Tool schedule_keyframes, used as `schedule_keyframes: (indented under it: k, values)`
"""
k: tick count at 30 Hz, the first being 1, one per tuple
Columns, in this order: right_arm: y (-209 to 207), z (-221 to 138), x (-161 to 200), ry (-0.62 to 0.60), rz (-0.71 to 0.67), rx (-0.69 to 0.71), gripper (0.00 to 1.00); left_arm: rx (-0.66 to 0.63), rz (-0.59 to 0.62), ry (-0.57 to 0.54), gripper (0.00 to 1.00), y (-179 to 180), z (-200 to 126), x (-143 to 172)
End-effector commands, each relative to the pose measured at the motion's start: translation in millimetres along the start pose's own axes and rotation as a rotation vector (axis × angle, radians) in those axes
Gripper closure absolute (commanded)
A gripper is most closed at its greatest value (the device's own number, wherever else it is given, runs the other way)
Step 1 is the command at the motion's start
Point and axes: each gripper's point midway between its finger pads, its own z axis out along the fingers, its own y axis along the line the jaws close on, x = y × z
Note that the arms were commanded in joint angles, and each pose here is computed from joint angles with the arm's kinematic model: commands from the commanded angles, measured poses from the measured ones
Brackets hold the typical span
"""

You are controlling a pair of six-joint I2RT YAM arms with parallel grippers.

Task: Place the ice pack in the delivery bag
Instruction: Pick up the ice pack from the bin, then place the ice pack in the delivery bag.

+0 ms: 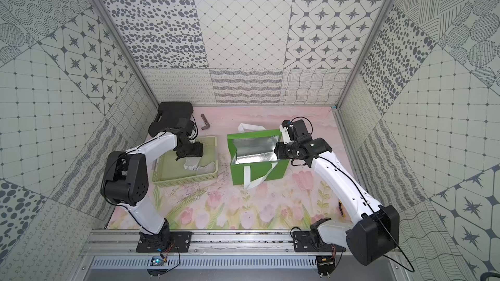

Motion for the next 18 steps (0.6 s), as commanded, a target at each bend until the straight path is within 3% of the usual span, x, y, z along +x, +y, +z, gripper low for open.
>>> schedule_keyframes:
  k: [1,10,14,18]
  values:
    - [0,-2,-7,-0.015,0.014,0.015,0.6,0.072,-0.013,-0.022,0.69,-12,-55,2]
    - [0,-5,-7,-0.025,0.022,0.016,0.61,0.271,0.128,-0.266,0.72,-84,-193,-27]
    - [1,-7,-6,-0.027,0.024,0.01,0.6,0.373,0.284,-0.376,0.74,-149,-245,-35]
    - [1,-9,-5,-0.032,0.022,0.007,0.6,0.479,0.481,-0.425,0.74,-229,-273,-31]
